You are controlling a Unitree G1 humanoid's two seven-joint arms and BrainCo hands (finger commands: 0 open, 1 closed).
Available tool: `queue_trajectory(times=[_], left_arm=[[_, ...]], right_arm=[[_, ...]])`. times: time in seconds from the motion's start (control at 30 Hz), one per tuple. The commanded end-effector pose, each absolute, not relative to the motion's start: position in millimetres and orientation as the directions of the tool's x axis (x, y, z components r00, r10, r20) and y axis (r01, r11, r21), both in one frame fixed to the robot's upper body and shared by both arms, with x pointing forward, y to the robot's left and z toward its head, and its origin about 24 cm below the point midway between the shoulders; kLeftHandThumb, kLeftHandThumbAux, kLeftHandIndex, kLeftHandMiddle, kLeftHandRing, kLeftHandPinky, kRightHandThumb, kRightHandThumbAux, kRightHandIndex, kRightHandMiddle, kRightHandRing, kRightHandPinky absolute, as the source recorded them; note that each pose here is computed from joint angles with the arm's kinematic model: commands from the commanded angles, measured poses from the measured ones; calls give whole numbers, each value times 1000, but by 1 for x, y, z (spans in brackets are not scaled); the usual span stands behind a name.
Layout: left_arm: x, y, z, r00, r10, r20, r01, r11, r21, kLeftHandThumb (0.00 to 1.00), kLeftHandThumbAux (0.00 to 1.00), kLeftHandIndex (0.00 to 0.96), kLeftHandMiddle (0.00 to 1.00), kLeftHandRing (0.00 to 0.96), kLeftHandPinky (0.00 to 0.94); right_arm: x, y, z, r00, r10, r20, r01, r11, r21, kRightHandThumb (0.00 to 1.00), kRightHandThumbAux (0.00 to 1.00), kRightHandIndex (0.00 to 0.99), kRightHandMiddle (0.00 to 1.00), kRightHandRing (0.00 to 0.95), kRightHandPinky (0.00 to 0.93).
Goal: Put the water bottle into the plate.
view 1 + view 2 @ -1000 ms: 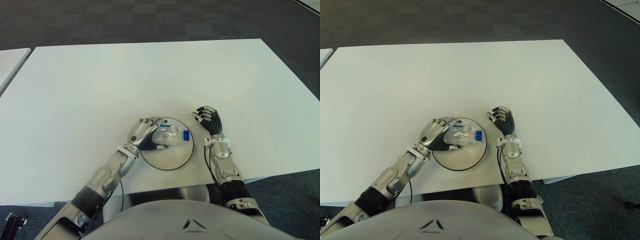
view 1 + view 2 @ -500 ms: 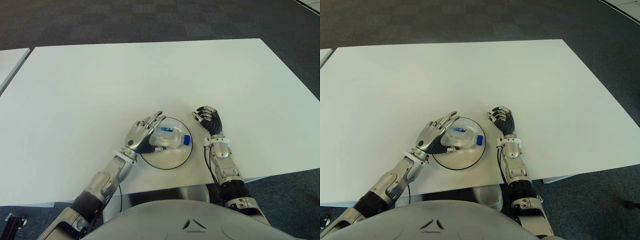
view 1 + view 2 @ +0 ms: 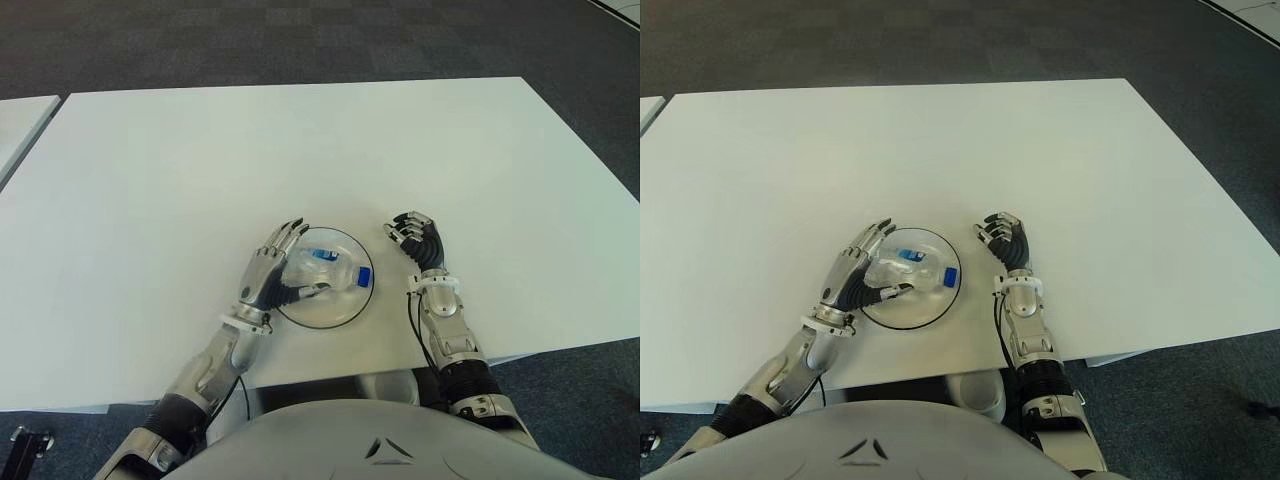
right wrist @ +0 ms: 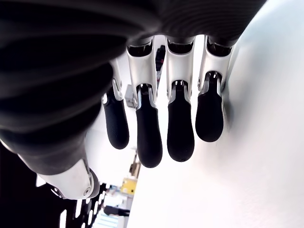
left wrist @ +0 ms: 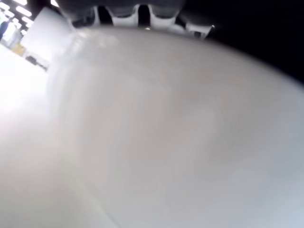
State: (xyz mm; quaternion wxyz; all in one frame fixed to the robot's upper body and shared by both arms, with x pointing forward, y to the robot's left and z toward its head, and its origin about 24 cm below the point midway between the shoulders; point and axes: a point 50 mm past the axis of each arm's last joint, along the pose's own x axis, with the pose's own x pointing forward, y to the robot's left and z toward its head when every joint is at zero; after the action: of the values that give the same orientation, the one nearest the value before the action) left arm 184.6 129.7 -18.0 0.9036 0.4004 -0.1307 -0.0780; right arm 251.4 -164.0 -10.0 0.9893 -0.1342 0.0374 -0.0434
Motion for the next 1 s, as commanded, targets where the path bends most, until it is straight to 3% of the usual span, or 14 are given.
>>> queue_trajectory(times=[0.03,0.2,0.37,0.4,0.47,0.53,0.7,1.0], left_arm=[[181,145,-33,979,-171,108,45,704,709,28,316,0,0,0,0],[181,151,-39,988,-148,50,83,766,637,29,302,0,0,0,0],[161,175,-38,986,-97,-139,147,898,415,5,286,0,0,0,0],[163,175,-34,988,-90,-127,130,926,354,3,280,0,0,0,0],[202,154,-7,997,-52,50,45,989,140,1,271,0,0,0,0],[218,146,7,992,-34,124,31,999,23,0,268,0,0,0,0],[195,170,-7,991,41,128,-1,955,-295,0,291,0,0,0,0],[193,179,-13,988,57,140,36,810,-585,0,320,0,0,0,0]], right_arm=[[250,-163,-15,992,-91,-90,63,961,-270,704,730,428,585,612,628],[250,-163,-15,992,-86,-87,60,961,-272,704,730,429,586,614,633],[250,-163,-15,992,-90,-86,64,961,-269,704,730,428,580,610,624],[250,-163,-15,992,-91,-86,65,961,-268,704,730,428,579,609,622],[249,-163,-15,992,-93,-86,67,962,-265,704,730,428,577,607,621],[249,-163,-15,992,-93,-87,68,962,-264,704,730,428,576,607,620],[249,-163,-15,992,-90,-87,64,962,-266,704,730,428,581,611,631],[249,-164,-15,992,-92,-90,64,959,-275,704,730,428,581,610,626]])
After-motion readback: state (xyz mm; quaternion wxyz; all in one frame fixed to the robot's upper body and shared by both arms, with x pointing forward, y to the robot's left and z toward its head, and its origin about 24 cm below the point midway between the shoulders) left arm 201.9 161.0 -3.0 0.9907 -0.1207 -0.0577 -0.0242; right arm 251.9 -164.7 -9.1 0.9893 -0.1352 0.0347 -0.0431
